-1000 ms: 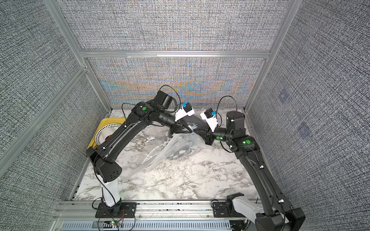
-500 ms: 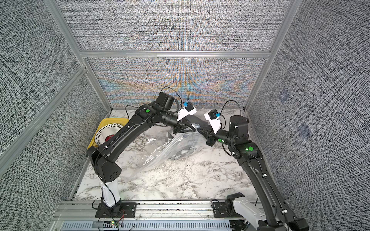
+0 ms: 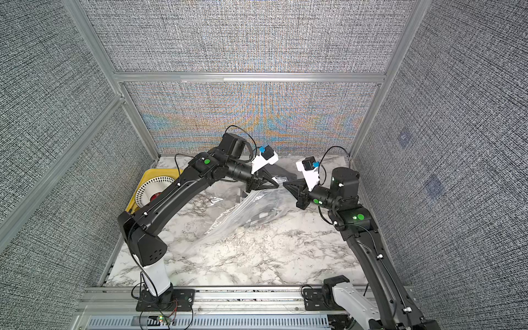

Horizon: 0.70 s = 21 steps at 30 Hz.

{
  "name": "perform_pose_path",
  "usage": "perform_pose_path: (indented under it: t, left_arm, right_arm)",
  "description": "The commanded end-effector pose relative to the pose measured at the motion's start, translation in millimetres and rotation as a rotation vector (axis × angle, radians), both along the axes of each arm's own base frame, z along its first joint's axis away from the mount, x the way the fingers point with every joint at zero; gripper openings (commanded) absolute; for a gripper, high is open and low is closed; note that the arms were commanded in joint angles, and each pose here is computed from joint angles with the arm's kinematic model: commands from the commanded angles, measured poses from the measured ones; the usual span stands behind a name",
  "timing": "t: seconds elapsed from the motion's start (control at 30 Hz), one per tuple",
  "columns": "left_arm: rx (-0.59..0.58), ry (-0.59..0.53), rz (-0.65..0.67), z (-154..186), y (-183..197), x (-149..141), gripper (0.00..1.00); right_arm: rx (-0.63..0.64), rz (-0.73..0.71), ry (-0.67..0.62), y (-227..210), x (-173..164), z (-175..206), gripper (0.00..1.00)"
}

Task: Place the folded shirt into the vacuum bag
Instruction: Close the vacuum bag at the center of the board.

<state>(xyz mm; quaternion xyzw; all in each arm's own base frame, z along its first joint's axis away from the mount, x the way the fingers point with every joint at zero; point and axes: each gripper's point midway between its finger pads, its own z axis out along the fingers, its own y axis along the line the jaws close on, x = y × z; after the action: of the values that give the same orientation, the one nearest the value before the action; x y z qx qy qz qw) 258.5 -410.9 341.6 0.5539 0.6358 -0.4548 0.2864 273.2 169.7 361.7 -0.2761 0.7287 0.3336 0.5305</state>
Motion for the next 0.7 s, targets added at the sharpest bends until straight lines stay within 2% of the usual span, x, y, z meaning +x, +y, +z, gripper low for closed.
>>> perform_pose_path:
  t: [0.0,0.67]
  left_arm:
    - [0.165,0.077,0.101,-31.8,23.5,3.7,0.0]
    - [0.193,0.086,0.142,-45.2,38.5,-5.2,0.0]
  right_arm:
    - [0.026,-0.15,-0.146,-20.8,19.7,33.7,0.0]
    - [0.069,-0.225,-0.192,-33.5,17.4,49.2,0.0]
